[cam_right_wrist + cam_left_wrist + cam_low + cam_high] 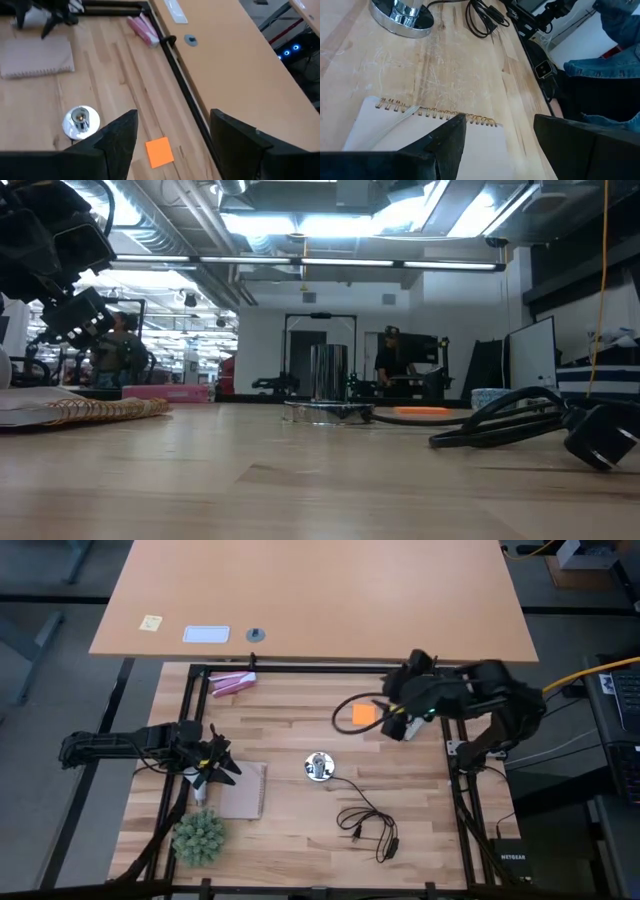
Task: Screw lightbulb
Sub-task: Move the potted plant on top of the table
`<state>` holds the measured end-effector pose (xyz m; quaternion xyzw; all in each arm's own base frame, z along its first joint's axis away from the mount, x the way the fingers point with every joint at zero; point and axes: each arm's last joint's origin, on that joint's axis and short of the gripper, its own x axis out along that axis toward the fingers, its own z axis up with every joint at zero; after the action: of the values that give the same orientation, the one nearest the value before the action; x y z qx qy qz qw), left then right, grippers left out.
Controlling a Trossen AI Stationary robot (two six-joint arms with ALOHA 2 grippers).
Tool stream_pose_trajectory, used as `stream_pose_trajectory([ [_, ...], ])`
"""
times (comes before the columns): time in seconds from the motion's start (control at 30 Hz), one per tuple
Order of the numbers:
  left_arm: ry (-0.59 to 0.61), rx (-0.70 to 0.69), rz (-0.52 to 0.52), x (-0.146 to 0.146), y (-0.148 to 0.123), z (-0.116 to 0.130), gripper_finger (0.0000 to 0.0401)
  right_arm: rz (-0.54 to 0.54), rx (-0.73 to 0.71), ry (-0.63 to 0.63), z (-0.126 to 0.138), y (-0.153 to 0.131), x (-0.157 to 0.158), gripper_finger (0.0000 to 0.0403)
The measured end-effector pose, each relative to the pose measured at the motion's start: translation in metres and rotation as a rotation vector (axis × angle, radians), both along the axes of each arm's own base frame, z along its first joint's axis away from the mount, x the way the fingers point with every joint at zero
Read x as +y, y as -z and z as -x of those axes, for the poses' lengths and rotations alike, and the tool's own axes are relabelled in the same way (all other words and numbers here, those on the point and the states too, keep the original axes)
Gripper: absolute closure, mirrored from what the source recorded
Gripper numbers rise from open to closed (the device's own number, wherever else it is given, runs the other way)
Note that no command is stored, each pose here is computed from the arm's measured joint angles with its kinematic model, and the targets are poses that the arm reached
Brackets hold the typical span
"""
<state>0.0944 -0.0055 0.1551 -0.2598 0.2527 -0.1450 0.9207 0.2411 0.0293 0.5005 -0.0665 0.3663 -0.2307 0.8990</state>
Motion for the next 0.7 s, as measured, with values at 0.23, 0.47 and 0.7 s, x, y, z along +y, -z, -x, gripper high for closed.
stream_pose_trajectory([
  [0.23,0.012,-0.013,-0.026,0.000,0.000,0.000,0.0177,-0.017,-0.035,0.011,0.017,-0.006,-0.003,0.0157],
  [0.47,0.041,-0.043,-0.088,0.000,0.000,0.000,0.0177,0.004,0.045,0.089,0.024,0.021,-0.006,0.0157],
  [0.7,0.040,-0.041,-0.086,0.000,0.000,0.000,0.0177,0.048,0.105,0.267,0.034,0.074,-0.010,0.0157],
])
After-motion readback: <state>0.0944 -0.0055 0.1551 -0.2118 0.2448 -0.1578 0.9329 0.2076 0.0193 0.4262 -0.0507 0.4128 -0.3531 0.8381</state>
